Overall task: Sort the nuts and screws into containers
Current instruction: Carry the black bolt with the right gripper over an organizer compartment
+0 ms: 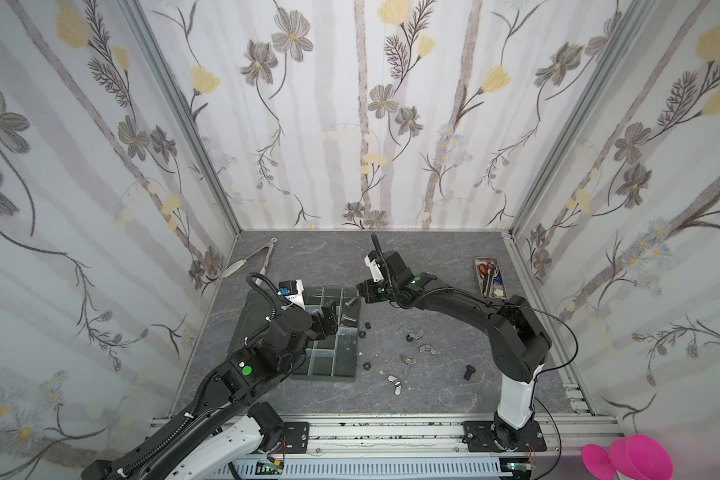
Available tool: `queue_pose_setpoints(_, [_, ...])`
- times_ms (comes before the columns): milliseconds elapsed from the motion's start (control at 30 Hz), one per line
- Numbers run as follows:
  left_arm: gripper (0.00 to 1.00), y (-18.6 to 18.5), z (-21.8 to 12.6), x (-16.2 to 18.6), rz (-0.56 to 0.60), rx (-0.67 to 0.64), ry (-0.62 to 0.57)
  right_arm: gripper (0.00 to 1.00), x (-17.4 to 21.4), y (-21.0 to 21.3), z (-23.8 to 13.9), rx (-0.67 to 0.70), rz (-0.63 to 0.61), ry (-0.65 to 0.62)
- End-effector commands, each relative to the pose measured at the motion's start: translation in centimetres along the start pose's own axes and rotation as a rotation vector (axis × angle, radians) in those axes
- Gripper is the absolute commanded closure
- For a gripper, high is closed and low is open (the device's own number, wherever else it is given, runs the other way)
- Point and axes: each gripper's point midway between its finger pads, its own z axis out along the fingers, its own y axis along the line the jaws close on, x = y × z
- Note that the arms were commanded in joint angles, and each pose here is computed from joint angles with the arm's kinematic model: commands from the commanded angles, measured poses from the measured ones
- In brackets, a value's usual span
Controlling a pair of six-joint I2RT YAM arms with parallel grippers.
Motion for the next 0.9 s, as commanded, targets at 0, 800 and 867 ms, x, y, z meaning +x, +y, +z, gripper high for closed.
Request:
queue_pose_setpoints(0, [0.03, 1.0, -0.3, -0.1, -0.02, -0.034, -0.018, 1.0, -0.5, 2.4, 1.4, -0.056, -0.029, 0.013])
queue_pose_setpoints(800, [0.03, 2.3, -0.9, 0.5, -0.013, -0.054, -0.026, 1.0, 0.9, 5.9, 8.2, -0.068, -0.035, 0.094])
queue_pose_setpoints(867, [0.03, 2.3, -0.9, 0.5, -0.01, -0.051, -0.024, 1.0, 0.8, 5.6, 8.1, -0.058, -0.032, 0.091])
